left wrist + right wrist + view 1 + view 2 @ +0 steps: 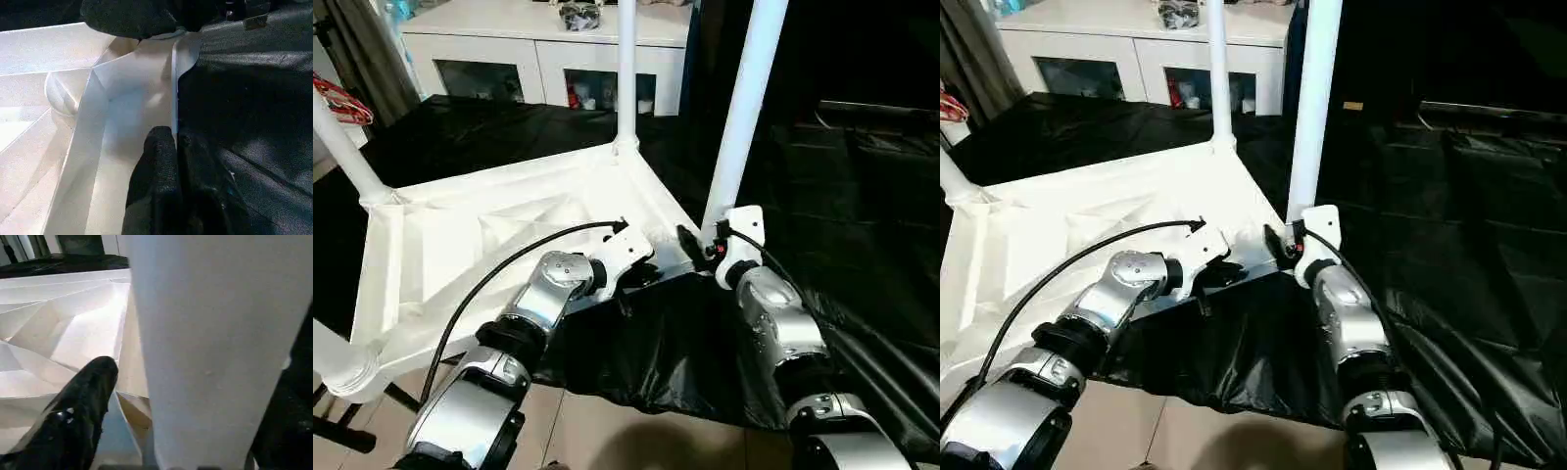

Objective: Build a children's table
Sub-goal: Rotate leg to tighten

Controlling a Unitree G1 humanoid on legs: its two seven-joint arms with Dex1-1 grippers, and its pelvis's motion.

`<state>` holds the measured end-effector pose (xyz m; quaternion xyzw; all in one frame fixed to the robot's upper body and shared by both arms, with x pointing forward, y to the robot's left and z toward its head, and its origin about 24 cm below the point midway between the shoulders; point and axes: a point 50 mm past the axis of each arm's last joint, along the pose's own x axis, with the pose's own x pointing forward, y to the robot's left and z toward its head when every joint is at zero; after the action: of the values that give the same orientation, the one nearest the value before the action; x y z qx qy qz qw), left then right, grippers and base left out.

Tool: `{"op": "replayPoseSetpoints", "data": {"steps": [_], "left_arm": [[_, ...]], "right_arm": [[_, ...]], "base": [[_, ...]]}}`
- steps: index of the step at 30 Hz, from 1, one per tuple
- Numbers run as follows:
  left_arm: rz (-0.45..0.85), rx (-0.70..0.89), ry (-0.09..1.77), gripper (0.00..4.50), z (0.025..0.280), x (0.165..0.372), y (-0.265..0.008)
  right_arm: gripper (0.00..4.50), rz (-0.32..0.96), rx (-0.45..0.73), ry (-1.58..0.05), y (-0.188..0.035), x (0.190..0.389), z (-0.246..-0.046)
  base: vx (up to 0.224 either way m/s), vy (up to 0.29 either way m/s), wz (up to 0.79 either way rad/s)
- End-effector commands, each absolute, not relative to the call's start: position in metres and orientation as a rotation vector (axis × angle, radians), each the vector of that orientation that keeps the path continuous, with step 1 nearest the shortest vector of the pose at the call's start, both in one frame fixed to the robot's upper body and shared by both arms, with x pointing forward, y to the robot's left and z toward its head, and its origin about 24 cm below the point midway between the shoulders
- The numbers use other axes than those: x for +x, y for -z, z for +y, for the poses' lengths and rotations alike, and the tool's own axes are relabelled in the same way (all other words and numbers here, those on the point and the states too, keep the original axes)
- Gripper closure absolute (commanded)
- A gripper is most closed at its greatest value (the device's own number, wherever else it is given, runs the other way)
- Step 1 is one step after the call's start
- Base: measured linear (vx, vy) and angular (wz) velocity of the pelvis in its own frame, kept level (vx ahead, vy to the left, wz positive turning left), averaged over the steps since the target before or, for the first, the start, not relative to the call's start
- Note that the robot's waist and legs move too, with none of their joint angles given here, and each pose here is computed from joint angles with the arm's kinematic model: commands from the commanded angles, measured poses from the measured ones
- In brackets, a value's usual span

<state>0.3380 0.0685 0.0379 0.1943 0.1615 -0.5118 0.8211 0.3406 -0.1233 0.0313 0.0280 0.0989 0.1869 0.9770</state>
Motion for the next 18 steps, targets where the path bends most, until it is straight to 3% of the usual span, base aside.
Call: {"op": "replayPoseSetpoints", "data": {"steps": [1, 15, 16, 18], "left_arm": [[0.236, 0.416, 1.142, 4.50, 0.034, 0.338, -0.055], [0.236, 0.416, 1.142, 4.50, 0.034, 0.338, -0.055], [0.252, 0.428, 1.219, 4.50, 0.061, 0.337, -0.056], [0.275, 0.446, 1.322, 4.50, 0.092, 0.333, -0.058]], "right_arm": [[0.17, 0.321, 0.116, -0.602, -0.009, 0.321, -0.068], [0.07, 0.321, 0.116, -0.602, -0.009, 0.321, -0.068], [0.07, 0.280, 0.036, -0.764, -0.016, 0.320, -0.103], [0.07, 0.293, -0.093, -0.986, -0.026, 0.311, -0.142]], "base": [[0.000, 0.000, 0.00], [0.000, 0.000, 0.00], [0.000, 0.000, 0.00], [0.000, 0.000, 0.00]]}}
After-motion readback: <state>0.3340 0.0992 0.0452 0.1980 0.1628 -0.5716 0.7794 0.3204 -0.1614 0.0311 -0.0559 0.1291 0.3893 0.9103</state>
